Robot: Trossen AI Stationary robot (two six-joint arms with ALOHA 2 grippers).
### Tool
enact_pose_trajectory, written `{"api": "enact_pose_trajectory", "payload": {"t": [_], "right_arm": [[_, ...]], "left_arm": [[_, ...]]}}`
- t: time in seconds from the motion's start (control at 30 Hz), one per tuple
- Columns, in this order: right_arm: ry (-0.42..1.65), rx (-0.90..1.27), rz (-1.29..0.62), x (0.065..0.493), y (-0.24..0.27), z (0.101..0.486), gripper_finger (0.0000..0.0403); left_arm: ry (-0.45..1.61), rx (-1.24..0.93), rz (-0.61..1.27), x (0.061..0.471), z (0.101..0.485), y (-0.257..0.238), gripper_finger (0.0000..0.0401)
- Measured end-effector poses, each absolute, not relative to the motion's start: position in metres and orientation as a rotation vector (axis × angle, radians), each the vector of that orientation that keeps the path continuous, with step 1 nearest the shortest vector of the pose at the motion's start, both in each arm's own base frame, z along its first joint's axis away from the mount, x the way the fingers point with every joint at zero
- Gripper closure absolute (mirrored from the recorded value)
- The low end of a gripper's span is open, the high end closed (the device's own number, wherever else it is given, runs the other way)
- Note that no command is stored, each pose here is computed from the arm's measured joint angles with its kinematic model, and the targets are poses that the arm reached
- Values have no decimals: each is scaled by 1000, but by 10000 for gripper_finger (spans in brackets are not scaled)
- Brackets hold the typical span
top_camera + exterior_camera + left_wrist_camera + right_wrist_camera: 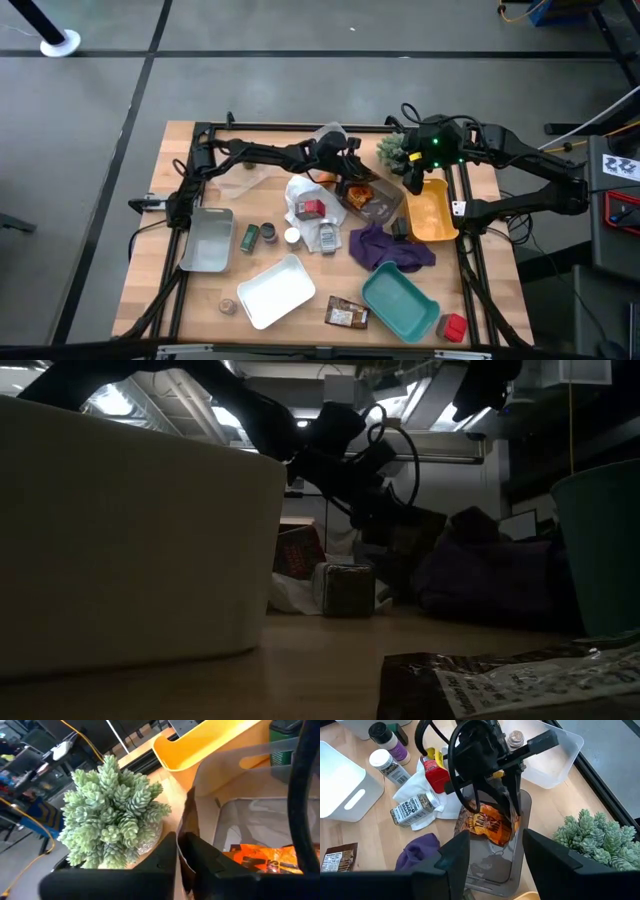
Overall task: Sort spices by type
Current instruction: Put the top orange spice pack into the black bin, then put the right black spice can into the yellow bin
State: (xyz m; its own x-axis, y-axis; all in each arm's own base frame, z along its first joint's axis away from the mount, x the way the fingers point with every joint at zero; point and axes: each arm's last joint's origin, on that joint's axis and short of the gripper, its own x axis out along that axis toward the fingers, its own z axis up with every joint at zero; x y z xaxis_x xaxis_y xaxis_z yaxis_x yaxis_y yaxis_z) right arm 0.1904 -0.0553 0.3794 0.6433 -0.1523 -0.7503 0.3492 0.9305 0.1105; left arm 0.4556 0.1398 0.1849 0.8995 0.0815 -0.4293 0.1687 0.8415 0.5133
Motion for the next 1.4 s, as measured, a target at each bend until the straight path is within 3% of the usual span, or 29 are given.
{"api": "enact_pose_trajectory", "payload": {"t": [0.27,0.43,0.8,1.07,1.4], "right_arm": [[825,258,-290,190,-55,379,219],[860,320,-318,187,-54,377,219],[980,528,-417,180,-52,359,219],[1098,721,-480,182,-44,321,219],[1130,811,-664,186,-2,287,219]], "left_arm": [[475,596,-25,459,185,128,283],[463,610,-45,461,188,117,253],[467,631,-11,447,237,91,246],[618,425,-18,411,267,101,246],[752,284,-102,382,269,123,246]]}}
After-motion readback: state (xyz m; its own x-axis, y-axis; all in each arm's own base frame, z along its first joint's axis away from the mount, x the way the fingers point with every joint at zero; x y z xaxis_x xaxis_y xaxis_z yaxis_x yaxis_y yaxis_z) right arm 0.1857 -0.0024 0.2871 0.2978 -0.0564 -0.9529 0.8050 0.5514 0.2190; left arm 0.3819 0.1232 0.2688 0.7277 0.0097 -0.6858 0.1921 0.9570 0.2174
